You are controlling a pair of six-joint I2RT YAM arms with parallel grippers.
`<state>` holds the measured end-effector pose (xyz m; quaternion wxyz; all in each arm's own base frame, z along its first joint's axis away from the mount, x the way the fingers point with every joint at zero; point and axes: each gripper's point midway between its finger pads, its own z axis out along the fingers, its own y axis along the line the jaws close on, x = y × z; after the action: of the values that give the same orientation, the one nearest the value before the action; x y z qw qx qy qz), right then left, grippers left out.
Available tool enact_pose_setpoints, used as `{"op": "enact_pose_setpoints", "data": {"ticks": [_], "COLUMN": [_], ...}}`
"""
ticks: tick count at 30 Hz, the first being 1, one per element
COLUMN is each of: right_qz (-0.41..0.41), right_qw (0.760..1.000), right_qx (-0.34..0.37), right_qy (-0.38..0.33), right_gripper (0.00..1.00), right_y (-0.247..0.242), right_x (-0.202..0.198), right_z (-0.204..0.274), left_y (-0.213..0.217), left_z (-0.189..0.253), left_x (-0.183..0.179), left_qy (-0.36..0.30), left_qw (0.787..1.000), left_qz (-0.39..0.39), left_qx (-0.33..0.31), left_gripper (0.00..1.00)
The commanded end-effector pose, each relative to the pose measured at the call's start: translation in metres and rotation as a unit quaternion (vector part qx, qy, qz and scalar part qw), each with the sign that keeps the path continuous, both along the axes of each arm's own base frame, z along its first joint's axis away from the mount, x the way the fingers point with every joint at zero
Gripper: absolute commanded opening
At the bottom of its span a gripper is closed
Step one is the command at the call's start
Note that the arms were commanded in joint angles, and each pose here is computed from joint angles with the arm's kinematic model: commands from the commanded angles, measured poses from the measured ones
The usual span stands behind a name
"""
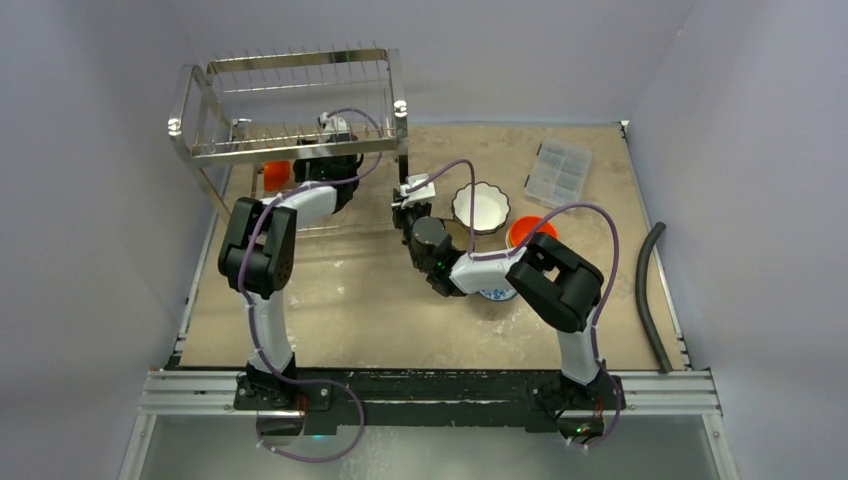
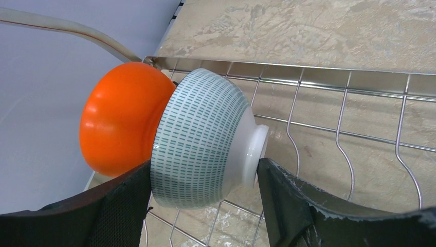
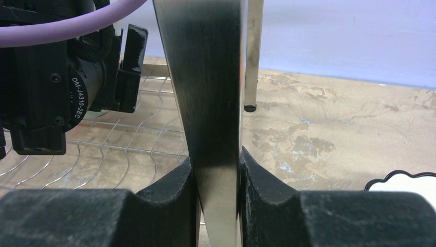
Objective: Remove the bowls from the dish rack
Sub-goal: Adjust the bowl in the dish rack.
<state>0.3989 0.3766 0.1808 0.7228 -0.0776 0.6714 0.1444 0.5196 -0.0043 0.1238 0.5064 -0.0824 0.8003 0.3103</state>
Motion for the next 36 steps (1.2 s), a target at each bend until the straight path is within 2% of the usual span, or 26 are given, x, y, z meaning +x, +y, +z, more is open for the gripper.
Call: {"op": "enact_pose_setpoints", "data": {"ticks": [1, 14, 32, 36], "right_qz": [0.041, 0.042, 0.043, 0.043], "right_qw": [0.998, 0.998, 0.998, 0.998], "right_qx": [0.046, 0.047, 0.048, 0.047], "right_qy": [0.008, 0.008, 0.005, 0.005], "right_gripper": [0.0, 0.0, 0.0, 0.0], "right_y": [0.016, 0.016, 0.015, 0.015], "right_x": [-0.01, -0.01, -0.011, -0.012], "right_z": [0.007, 0.007, 0.01, 0.01], "left_y": [0.004, 0.005, 0.001, 0.002], "left_z": [0.005, 0.003, 0.028, 0.031], "left_x": [0.007, 0.007, 0.003, 0.006], "left_qy": [-0.009, 0.008, -0.006, -0.022], "left_qw": [1.0, 1.0, 1.0, 0.998], "left_qz": [0.014, 0.017, -0.014, -0.023], "left_qx": [-0.003, 0.005, -0.022, -0.063], "left_gripper": [0.71, 0.71, 0.54, 0.5]}}
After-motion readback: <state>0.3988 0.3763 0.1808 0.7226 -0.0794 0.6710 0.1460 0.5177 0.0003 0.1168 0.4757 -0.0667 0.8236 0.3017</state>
